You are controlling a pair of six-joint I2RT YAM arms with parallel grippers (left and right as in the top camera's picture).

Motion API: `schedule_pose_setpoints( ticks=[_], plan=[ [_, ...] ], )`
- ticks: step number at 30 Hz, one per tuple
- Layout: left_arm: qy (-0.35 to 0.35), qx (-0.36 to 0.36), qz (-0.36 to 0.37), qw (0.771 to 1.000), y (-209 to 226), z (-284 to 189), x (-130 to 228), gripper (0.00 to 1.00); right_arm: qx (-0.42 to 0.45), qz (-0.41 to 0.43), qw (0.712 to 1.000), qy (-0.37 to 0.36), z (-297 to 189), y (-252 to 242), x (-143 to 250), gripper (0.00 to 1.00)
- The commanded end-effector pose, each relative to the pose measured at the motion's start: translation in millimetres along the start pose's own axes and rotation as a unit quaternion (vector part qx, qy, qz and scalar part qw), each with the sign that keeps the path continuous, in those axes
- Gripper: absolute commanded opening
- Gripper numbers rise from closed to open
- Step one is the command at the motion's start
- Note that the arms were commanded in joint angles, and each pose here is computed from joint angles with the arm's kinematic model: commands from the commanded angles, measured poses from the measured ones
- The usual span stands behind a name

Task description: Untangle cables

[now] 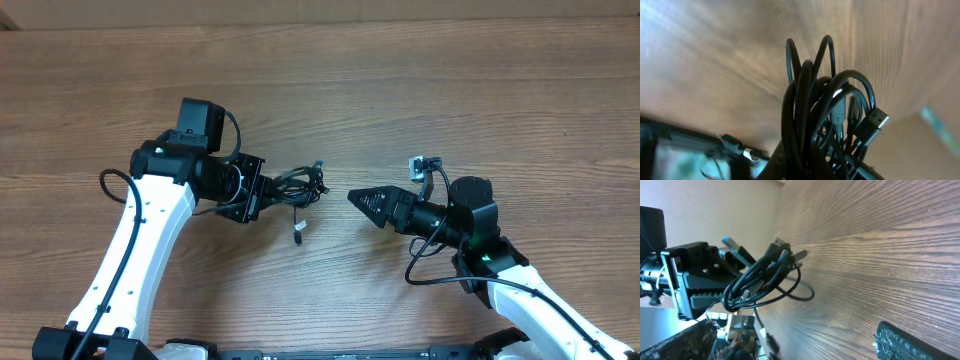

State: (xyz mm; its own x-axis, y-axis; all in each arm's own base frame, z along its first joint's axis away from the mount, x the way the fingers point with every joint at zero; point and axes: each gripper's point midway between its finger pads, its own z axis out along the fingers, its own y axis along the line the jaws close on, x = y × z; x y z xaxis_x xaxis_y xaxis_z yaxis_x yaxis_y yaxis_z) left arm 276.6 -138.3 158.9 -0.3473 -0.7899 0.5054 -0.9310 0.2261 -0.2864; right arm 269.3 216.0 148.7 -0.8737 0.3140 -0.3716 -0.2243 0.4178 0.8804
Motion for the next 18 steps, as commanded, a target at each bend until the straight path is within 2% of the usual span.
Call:
schedule_pose_setpoints(
  ticks=[1,6,9,14,18],
  plan=[
    [0.038,0.003,-0.100,0.994,-1,-3,13,0.06,0.010,-0.040,0.999,-0.011,1,0,-4,0.97],
    [0.082,-0.001,-0.142,0.987,-3,-5,28,0.05,0.083,-0.024,0.996,-0.029,5,-25,-1,0.82],
    [0.083,-0.002,-0.149,0.985,-3,-5,29,0.05,0.072,-0.039,0.997,-0.015,13,-15,11,0.82],
    [0.094,-0.005,-0.154,0.984,-2,-4,34,0.04,0.086,-0.074,0.992,-0.048,24,-4,14,0.81],
    [0.127,-0.010,-0.156,0.979,-3,-6,47,0.05,0.098,-0.094,0.988,-0.074,31,1,15,0.73]
  ],
)
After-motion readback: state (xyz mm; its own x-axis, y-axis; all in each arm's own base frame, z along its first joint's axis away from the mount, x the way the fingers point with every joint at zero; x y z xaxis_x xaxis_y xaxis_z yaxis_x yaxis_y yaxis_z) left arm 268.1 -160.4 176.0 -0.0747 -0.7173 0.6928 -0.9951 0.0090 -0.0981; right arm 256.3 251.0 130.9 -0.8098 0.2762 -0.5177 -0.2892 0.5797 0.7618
